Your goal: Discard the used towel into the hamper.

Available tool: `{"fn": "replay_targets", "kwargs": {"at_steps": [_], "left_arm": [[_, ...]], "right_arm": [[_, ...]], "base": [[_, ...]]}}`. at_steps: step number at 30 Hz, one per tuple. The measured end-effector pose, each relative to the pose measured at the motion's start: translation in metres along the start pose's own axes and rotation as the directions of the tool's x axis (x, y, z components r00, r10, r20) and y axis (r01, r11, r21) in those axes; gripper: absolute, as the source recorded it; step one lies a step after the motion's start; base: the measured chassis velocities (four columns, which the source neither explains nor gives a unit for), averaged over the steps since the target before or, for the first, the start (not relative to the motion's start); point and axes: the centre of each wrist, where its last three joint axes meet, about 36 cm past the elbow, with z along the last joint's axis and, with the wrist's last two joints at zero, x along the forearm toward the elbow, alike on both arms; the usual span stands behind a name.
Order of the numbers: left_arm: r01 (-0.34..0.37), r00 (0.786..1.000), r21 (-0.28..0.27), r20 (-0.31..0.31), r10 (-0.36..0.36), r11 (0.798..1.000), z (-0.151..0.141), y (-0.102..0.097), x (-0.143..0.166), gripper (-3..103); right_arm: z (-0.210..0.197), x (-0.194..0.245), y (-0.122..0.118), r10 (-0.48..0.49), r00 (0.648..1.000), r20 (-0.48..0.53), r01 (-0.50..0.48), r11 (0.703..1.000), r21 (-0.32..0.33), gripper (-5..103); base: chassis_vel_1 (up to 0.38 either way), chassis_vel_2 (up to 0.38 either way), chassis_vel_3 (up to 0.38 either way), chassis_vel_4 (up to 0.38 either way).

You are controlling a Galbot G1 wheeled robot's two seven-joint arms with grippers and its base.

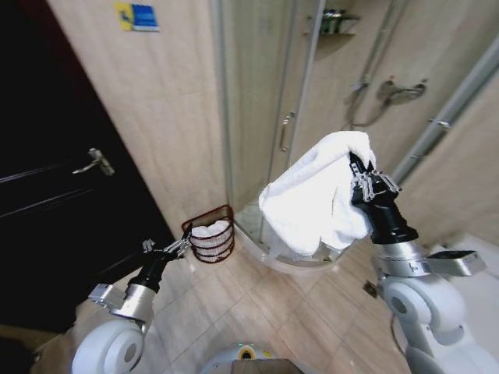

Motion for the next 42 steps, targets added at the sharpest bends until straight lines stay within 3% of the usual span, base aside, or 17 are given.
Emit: {"fn": "replay_targets", "kwargs": {"at_steps": [25,42], "left_arm": [[0.0,1.0,0.0,0.0,0.0,1.0,0.0,0.0,0.0,100],[0.0,1.0,0.0,0.0,0.0,1.0,0.0,0.0,0.0,100]], "right_arm": [[0.0015,0.0004,-0.0026,-0.004,1.0,-0.001,0.004,1.0,0.003,6],[0.0017,0.0016,-0.0027,-0.001,1.0,-0.002,0.001,1.0,0.002,6]], "base": [[0.115,0.12,0.121,0.117],[0.0,0.0,0.0,0.0]]}}
